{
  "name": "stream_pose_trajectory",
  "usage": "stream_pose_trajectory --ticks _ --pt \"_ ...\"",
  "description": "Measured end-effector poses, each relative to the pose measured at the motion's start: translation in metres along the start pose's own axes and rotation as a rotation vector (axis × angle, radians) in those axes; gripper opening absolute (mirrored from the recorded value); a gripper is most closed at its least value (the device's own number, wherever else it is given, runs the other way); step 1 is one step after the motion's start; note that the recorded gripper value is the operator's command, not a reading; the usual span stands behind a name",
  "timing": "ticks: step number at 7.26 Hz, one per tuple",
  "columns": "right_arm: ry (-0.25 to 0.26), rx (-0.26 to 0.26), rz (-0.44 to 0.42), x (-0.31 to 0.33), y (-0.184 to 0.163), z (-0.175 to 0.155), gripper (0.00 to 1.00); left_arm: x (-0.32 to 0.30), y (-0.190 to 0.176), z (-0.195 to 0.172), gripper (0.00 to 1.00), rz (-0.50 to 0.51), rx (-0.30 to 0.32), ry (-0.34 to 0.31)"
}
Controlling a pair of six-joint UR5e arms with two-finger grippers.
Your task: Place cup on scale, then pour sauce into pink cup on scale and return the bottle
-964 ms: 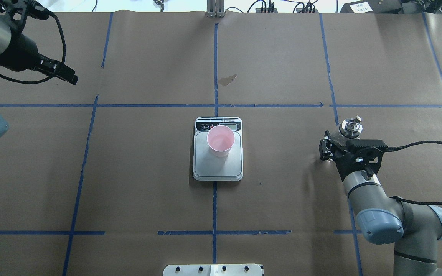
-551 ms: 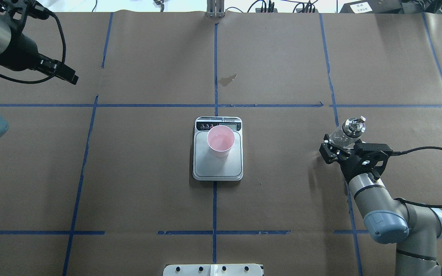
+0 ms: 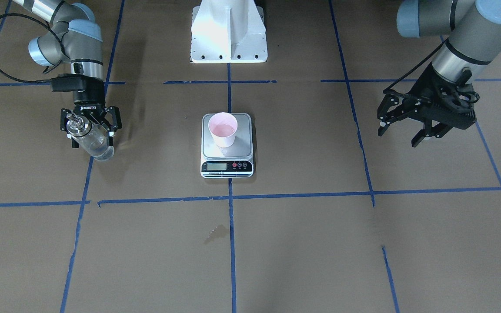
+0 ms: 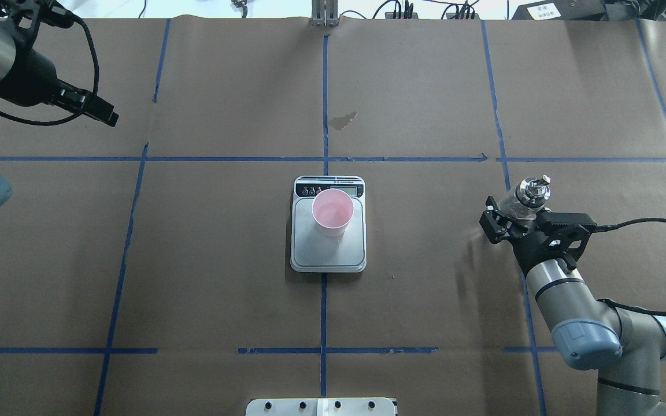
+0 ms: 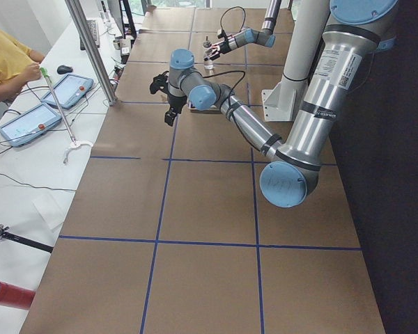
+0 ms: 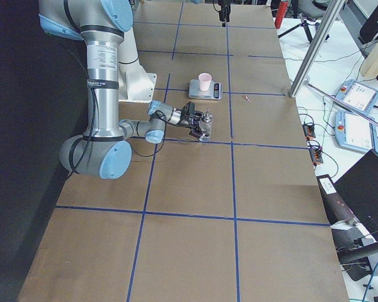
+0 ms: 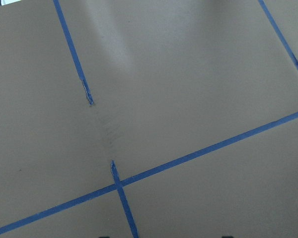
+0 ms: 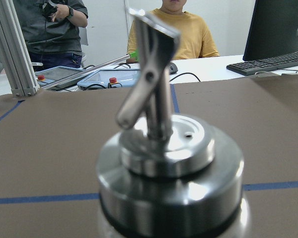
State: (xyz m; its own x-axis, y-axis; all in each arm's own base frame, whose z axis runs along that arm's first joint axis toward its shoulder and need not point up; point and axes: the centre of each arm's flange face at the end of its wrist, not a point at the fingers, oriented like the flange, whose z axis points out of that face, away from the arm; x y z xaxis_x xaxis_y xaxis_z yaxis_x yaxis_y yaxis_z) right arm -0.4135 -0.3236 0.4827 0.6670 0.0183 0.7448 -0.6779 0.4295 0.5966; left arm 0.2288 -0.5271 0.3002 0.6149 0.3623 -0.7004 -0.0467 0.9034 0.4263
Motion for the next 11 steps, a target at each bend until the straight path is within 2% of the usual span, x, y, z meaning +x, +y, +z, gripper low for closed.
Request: stream_pose_trajectory --ticks 3,5,6,8,11 --pt "-0.023 0.005 -0.030 0.000 0.014 -0.027 1.00 -0.002 -0.001 -0.006 0.80 -0.002 0.010 -0.002" --pt "-0.047 -0.021 -0.055 0.008 0.020 -0.052 1.00 -0.007 -0.001 -0.011 0.80 -0.008 0.019 -0.006" --pt "-0.060 -0.046 -0.072 0.019 0.018 -0.068 1.00 -0.008 -0.001 -0.012 0.80 -0.010 0.019 -0.008" --pt "-0.072 -0.128 -0.120 0.052 0.013 -0.093 1.00 -0.011 0.000 -0.010 0.80 -0.011 0.015 -0.011" --pt "-0.054 -0.262 -0.165 0.102 -0.008 -0.103 1.00 -0.022 0.001 0.003 0.80 0.016 -0.009 -0.024"
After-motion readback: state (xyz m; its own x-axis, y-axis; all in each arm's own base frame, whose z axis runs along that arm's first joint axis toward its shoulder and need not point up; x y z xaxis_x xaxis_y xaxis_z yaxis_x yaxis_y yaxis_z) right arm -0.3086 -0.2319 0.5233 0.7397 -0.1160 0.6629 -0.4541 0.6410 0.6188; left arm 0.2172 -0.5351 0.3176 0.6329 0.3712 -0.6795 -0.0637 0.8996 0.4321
